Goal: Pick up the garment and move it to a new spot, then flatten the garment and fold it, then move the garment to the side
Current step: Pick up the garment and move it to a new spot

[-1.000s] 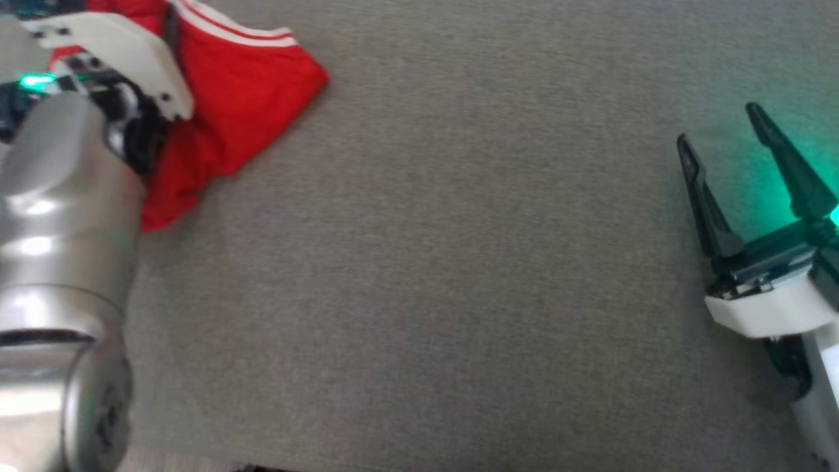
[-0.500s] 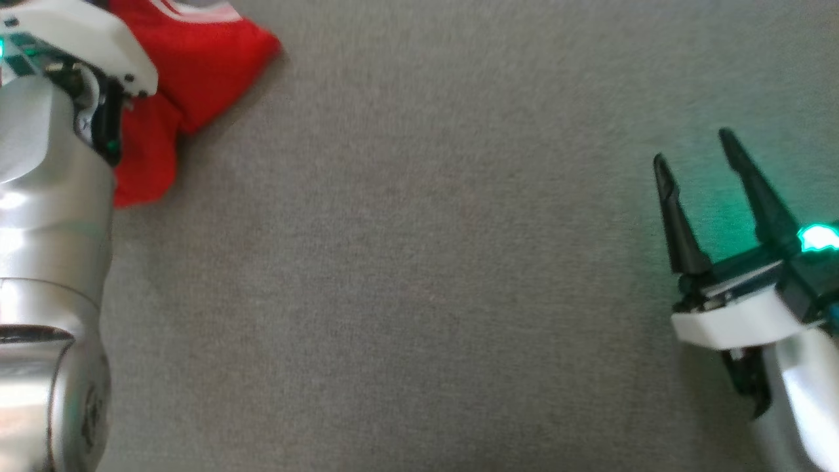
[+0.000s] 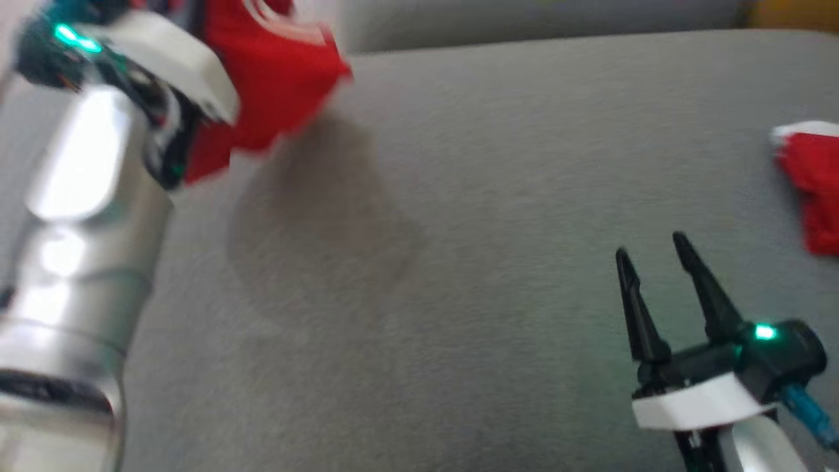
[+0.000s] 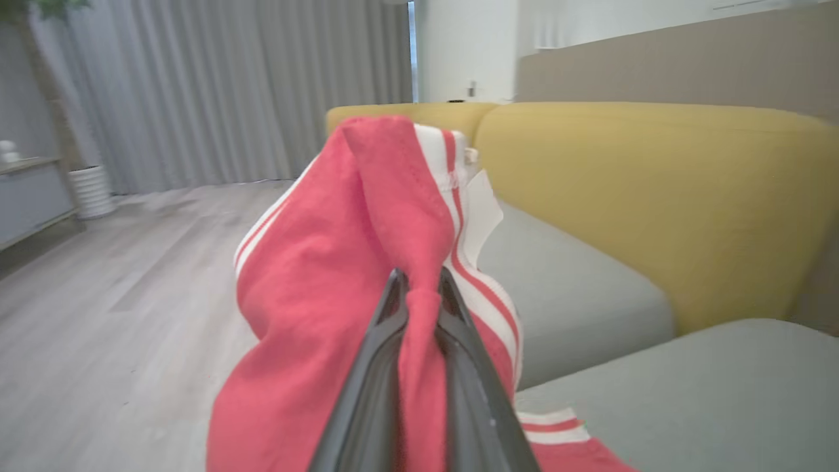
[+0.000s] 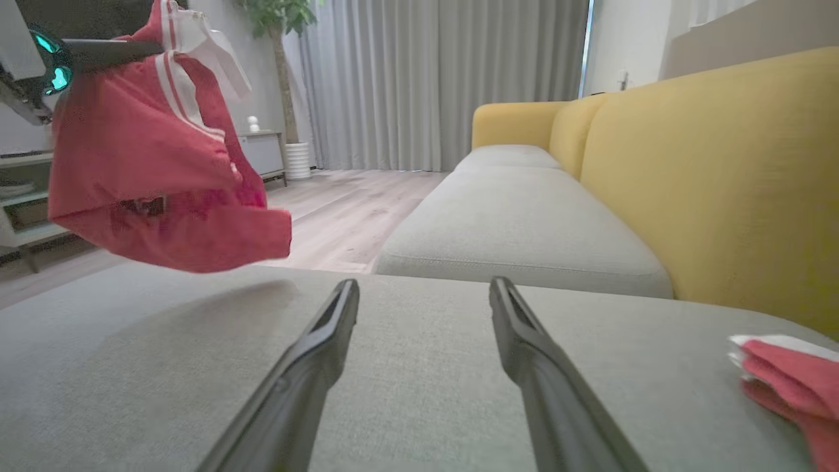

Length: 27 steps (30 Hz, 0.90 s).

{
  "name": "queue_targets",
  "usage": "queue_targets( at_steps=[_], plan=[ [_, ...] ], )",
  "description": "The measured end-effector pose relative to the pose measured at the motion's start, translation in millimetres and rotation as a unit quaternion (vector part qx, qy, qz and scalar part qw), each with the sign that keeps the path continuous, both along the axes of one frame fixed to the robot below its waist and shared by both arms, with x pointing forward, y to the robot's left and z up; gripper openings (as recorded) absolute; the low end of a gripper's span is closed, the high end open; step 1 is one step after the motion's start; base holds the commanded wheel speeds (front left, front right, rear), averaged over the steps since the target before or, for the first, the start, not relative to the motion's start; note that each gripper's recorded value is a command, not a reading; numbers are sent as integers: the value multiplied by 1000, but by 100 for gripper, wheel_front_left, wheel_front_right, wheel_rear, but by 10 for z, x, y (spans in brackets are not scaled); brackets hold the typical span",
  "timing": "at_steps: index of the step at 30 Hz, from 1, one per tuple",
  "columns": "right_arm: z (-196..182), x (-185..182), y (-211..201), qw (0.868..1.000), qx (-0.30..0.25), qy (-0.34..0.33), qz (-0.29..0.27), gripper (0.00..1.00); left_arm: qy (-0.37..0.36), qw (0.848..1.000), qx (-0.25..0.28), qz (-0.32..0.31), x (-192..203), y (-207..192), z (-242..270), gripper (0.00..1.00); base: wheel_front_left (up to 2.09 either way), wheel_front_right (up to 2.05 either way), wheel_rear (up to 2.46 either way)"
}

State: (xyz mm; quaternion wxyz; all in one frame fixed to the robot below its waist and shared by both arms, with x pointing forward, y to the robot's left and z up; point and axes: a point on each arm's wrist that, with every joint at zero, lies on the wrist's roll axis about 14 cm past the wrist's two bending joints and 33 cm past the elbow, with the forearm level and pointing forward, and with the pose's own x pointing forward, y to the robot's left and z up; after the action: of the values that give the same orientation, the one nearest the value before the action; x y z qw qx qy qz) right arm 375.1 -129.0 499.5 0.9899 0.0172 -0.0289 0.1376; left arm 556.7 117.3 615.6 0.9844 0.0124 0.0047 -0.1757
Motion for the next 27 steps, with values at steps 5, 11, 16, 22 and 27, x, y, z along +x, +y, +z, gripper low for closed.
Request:
queue_targets(
  at_steps=[5,11,16,22,27],
  plan=[
    [143,-343,-311,998,-4,-18,-52,100,16,991,-5,-131,-397,-957,-26,0,0,0,0],
    [264,-631,-571,994,-2,-37,-103,100,71,969,12,-237,-837,-1723,-415,0,0,0,0],
    [244,-748,-701,990,1,-32,-134,100,125,953,37,-272,-1020,-1990,-920,0,0,0,0],
    [58,-675,-680,989,9,4,-146,100,197,934,54,-294,-1178,-2110,-1734,76,0,0,0],
    [-59,-519,-668,989,9,25,-145,100,157,946,2,-285,-1112,-2212,-1793,100,0,0,0]
  ],
)
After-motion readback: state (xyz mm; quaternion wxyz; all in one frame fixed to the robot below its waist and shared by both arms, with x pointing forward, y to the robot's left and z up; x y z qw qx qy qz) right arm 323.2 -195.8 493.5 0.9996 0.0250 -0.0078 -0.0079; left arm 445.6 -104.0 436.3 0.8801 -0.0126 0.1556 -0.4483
